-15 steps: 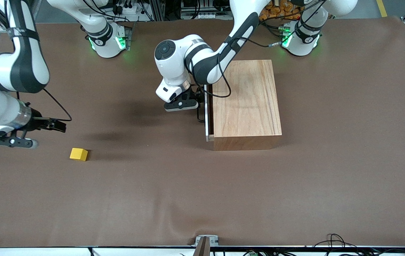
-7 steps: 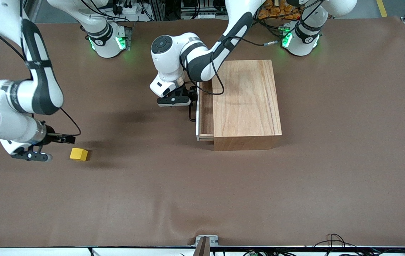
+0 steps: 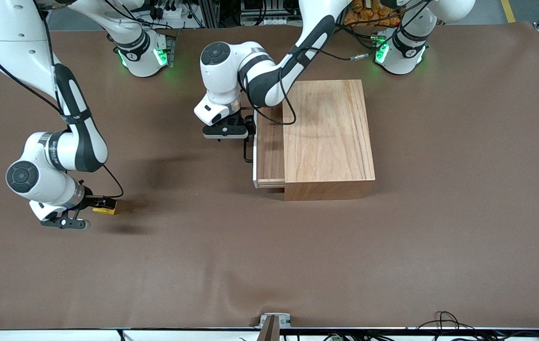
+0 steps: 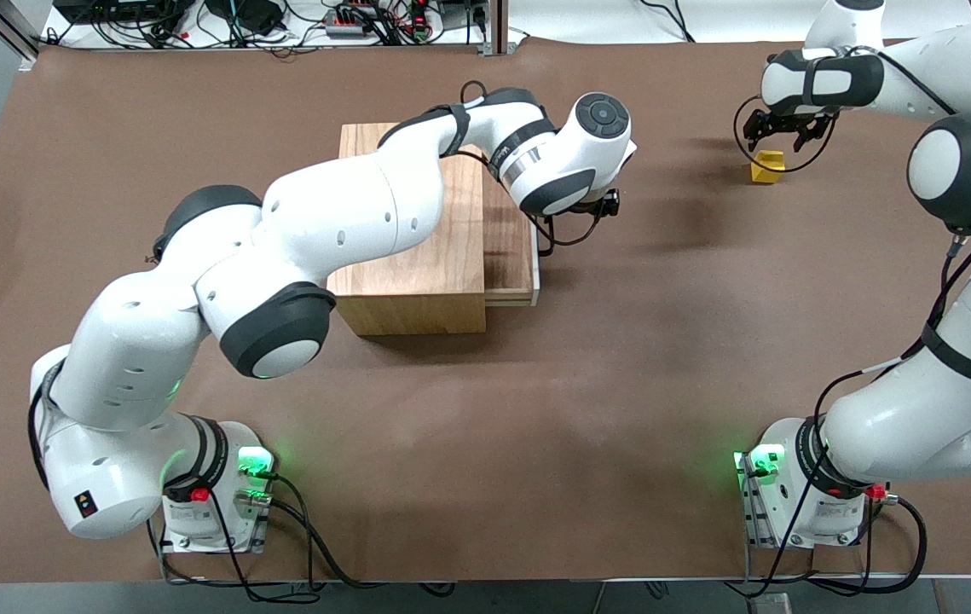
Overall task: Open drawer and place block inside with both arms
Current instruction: 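Pull the drawer open with the left gripper while the right gripper reaches the cube, then grasp the yellow cube with the right gripper and lift it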
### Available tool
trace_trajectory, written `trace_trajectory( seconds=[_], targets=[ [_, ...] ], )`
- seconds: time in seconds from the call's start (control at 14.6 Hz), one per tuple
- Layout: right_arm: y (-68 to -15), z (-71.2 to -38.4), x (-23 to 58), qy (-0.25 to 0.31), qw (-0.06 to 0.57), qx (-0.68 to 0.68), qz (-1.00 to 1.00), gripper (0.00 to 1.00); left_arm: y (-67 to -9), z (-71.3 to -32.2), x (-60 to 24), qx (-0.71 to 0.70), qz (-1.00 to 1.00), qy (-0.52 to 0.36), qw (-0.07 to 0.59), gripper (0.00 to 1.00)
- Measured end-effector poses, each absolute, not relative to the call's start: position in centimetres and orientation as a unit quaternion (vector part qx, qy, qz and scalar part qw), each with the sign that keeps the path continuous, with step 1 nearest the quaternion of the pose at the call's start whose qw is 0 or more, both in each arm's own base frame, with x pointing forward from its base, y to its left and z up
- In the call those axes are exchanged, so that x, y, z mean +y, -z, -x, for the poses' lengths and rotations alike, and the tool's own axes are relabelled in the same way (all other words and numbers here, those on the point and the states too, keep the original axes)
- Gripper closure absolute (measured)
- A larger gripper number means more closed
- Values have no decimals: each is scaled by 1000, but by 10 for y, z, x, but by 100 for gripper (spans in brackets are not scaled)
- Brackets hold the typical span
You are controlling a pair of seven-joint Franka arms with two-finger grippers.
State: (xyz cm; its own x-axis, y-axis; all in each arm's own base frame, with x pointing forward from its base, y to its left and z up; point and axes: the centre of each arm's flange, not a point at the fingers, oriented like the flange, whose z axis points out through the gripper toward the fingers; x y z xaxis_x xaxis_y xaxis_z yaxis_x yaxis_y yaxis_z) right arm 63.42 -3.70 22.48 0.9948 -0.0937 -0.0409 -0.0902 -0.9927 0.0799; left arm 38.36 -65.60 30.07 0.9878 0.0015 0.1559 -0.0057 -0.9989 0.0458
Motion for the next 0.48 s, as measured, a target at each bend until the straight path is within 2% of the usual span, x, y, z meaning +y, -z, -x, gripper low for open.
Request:
trace_trajectory(
  seconds=[0.34, 0.41, 0.48],
  targets=[
    [-190, -630, -41, 35, 41, -48, -997, 0, -304, -382, -662, -1, -995, -86, 43, 0],
    [-187, -630, -41, 36, 41, -48, -997, 7, -305, -381, -663, -3, -995, -87, 47, 0],
    [-184, -629, -42, 37, 42, -48, -997, 19, -305, -380, -664, -3, -995, -88, 49, 0]
  ],
)
